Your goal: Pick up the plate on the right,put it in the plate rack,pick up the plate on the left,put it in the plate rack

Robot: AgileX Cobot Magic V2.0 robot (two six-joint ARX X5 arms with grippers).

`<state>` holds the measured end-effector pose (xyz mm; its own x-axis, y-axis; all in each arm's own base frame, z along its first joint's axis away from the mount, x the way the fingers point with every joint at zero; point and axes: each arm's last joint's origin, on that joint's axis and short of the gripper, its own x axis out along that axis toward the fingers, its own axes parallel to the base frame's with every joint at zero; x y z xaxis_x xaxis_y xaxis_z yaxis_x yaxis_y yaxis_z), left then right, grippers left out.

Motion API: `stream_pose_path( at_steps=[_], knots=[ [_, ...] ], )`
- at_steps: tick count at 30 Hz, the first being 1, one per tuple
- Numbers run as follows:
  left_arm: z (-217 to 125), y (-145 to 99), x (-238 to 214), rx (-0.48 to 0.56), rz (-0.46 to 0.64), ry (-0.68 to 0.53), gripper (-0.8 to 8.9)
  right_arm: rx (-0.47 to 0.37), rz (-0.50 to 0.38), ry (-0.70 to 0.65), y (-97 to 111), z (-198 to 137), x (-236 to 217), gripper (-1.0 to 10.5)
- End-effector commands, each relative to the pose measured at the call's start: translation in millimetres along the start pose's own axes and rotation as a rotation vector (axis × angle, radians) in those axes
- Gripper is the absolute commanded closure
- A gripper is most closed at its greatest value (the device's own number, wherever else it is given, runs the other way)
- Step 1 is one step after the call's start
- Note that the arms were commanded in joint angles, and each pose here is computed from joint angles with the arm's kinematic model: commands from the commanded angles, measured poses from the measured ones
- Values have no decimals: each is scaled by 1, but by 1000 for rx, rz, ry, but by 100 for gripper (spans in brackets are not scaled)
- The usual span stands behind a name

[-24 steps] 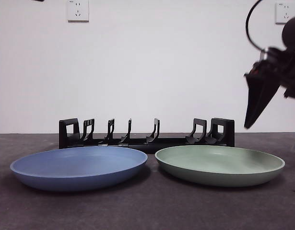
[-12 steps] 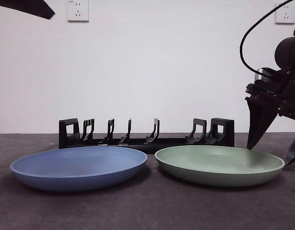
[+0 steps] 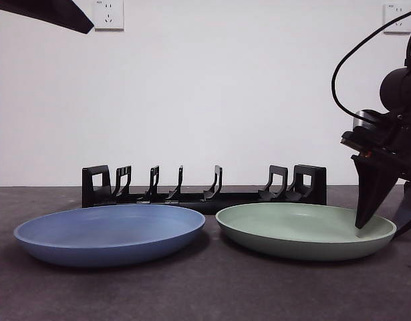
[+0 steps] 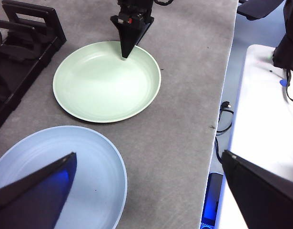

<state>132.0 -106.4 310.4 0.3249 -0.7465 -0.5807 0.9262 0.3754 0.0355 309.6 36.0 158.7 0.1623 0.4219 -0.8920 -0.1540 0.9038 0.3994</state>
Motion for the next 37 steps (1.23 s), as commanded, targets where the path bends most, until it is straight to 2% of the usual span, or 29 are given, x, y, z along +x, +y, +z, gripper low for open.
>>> stream_pose_path(
  at_steps=[1, 3, 7, 15, 22, 29, 37],
  knots=[
    [2, -1, 1, 27, -4, -8, 122, 11, -1, 23, -3, 0, 8, 839],
    [2, -1, 2, 41, -8, -6, 122, 10, -1, 24, -4, 0, 9, 971],
    [3, -3, 4, 76, 16, 12, 122, 6, -1, 12, -3, 1, 9, 958],
    [6, -12, 14, 222, 39, 59, 123, -1, 8, -45, 6, 2, -13, 959],
    [16, -26, 29, 464, 70, 70, 123, -50, 83, -144, 36, 6, -77, 959],
    [33, -41, 47, 771, 243, 68, 124, -75, 168, -212, 64, 3, -128, 959],
    [45, -48, 63, 932, 378, 81, 138, -133, 218, -181, 97, -6, -142, 959]
  ],
)
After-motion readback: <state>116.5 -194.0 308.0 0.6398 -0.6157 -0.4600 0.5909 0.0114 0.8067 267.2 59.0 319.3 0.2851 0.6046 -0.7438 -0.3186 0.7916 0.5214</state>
